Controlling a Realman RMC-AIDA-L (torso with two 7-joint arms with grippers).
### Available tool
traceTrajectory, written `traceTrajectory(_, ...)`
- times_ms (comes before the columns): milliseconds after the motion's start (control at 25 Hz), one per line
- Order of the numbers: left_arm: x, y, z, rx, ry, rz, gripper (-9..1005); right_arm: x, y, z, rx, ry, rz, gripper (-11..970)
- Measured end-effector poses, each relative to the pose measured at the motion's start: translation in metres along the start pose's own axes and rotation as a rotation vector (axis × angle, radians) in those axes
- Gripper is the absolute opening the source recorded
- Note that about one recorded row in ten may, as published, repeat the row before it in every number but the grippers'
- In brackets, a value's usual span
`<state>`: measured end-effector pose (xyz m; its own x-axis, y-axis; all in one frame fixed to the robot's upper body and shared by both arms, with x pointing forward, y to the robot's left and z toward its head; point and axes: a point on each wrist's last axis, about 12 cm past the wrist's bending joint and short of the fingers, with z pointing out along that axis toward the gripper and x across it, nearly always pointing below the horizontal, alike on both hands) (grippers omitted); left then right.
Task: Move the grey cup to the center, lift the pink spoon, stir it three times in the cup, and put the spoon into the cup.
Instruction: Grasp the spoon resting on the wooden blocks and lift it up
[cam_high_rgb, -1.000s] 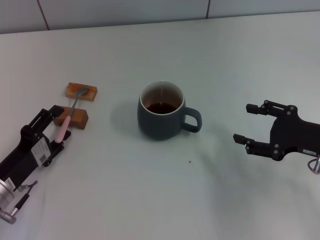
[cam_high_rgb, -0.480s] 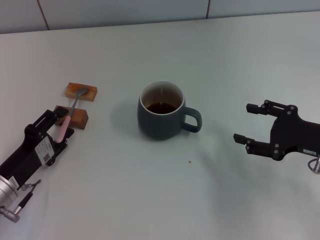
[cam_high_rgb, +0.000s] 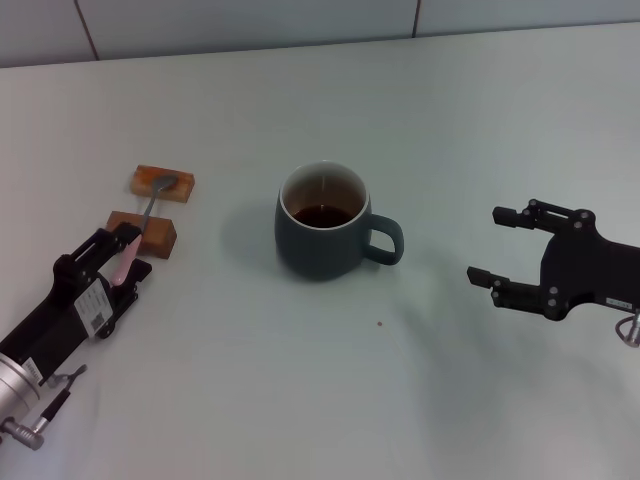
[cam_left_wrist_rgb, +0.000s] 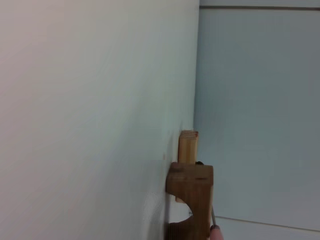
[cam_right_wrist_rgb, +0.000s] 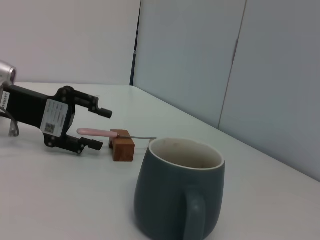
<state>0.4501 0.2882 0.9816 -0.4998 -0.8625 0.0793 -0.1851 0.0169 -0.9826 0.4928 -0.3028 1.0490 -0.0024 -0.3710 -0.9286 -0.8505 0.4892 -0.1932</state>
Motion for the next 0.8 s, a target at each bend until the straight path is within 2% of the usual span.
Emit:
traceTrajectory(360,-0.0016,-0.0016,0.0028,0.003,-0.007,-0.001,550,-0.0004,-0.0008,0.0000,0.000,0.000,-0.002,752)
traceTrajectory(560,-0.0018,-0.0019,0.0037,0.003,-0.007,-0.005,555,-0.0001,-0.0019,-0.0009,0.006,0.001,-0.001,752)
traceTrajectory(800,0.0008,0.0008,0.0038,-0.011,-0.007,-0.024,499,-0.0001,-0.0021,-0.0003,0.004,0.002,0.000,752)
